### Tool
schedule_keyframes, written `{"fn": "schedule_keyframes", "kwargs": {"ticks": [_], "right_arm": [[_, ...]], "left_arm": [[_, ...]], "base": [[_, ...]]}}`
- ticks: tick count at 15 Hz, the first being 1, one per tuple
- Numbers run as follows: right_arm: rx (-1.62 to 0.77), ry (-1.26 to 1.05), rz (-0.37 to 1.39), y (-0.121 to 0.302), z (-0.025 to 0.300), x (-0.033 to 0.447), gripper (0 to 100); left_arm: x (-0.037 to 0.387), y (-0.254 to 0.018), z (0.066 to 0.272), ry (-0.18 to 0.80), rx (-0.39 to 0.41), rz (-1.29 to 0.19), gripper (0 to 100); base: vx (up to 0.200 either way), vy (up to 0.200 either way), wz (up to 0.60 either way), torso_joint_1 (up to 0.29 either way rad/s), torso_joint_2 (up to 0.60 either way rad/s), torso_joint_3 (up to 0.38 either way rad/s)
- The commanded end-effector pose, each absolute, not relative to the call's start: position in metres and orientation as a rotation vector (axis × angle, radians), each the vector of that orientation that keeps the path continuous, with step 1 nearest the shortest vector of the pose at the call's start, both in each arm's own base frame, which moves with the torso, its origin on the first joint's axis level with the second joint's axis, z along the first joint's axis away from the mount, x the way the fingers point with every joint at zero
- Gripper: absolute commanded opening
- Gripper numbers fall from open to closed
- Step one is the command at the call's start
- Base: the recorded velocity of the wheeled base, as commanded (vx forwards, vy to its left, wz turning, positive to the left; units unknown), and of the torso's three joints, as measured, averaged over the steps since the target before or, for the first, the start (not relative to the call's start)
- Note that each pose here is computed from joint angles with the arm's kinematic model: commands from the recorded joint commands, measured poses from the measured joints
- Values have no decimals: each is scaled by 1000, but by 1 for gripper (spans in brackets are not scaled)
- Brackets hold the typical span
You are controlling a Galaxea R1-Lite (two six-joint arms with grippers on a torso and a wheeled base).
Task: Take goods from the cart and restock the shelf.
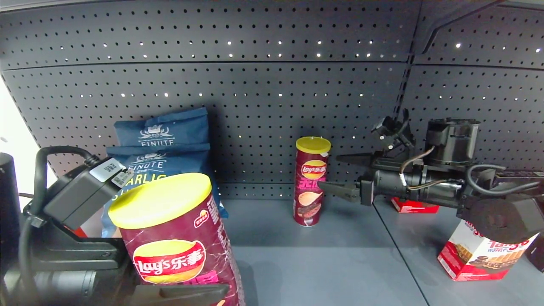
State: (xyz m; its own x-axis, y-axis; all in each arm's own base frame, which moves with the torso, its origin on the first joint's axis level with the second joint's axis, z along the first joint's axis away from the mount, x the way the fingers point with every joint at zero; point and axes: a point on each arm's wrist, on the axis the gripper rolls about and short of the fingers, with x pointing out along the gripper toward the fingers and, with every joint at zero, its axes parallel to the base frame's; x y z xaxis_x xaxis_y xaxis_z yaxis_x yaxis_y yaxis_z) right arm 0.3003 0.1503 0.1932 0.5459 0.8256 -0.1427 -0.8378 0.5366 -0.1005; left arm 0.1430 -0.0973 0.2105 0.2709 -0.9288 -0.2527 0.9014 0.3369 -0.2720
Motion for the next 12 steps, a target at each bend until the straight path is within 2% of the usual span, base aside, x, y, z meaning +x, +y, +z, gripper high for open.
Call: {"fn": "schedule_keyframes", "kwargs": {"ticks": [1, 12], "right_arm": [[-159, 109, 1008, 154, 182, 309, 100], [-138, 145, 1074, 157, 150, 335, 100]], "left_arm": [[143, -97, 210, 398, -80, -1233, 0], [142, -97, 209, 402, -80, -1235, 0]], "base": [[0, 0, 0, 0, 0, 0], [0, 0, 0, 0, 0, 0]]}}
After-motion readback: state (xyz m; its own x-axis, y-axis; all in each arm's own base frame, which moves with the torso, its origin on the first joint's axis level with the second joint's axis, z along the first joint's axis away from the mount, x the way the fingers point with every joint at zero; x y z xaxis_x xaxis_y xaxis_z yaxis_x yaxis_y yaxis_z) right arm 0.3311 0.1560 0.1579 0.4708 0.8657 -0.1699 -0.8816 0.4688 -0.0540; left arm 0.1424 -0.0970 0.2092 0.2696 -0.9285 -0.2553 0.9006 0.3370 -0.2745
